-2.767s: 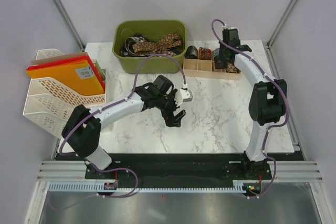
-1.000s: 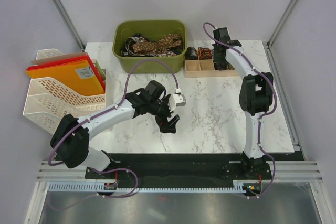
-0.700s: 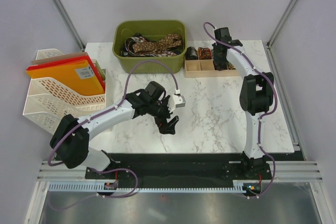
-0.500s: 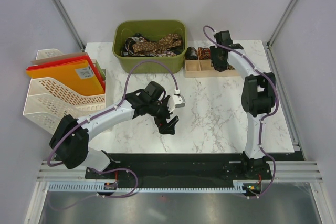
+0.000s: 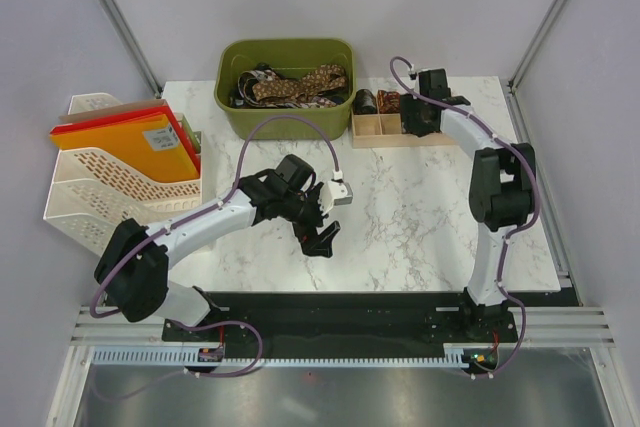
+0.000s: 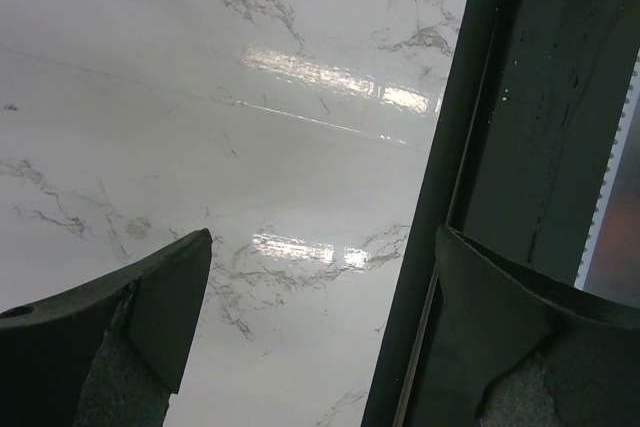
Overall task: Roll the ties
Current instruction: Place the tie in the storage box.
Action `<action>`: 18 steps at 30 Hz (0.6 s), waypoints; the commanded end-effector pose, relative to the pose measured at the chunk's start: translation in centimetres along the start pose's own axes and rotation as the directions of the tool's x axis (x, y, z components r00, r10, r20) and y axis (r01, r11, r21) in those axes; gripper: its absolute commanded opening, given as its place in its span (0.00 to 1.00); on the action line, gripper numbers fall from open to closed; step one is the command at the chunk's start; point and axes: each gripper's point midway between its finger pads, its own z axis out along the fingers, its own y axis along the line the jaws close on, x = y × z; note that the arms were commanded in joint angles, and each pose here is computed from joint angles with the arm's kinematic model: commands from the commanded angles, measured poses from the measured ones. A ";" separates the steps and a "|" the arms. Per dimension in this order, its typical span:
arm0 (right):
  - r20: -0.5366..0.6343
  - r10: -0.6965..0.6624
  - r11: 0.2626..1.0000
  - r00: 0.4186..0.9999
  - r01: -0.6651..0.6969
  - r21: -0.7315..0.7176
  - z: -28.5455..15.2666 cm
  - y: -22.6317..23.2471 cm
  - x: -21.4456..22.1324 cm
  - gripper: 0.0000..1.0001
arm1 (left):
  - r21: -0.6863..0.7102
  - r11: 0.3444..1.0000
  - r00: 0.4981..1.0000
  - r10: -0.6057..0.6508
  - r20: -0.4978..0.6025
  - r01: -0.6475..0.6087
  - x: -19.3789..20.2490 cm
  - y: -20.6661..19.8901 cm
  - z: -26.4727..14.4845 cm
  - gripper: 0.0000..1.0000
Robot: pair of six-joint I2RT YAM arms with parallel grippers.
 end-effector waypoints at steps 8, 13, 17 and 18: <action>0.125 -0.027 0.999 0.992 0.029 -0.015 -1.9 -0.6 -1.5 0.72 | 0.023 1.000 0.999 0.011 0.045 -0.012 -1.9 -0.5 -0.7 1.00; 0.145 -0.027 1.000 0.989 0.028 -0.008 -2.1 -0.8 -1.9 0.72 | 0.026 1.000 0.999 0.013 0.046 -0.014 -1.9 -0.5 -0.7 1.00; 0.169 -0.020 1.000 0.985 0.018 0.016 -1.9 -1.1 -2.5 0.72 | 0.025 1.000 0.999 0.011 0.046 -0.012 -1.9 -0.5 -0.7 1.00; 0.167 -0.019 1.000 0.986 0.016 0.021 -1.7 -1.3 -2.4 0.70 | 0.026 1.000 0.999 0.012 0.048 -0.013 -2.0 -0.5 -0.7 1.00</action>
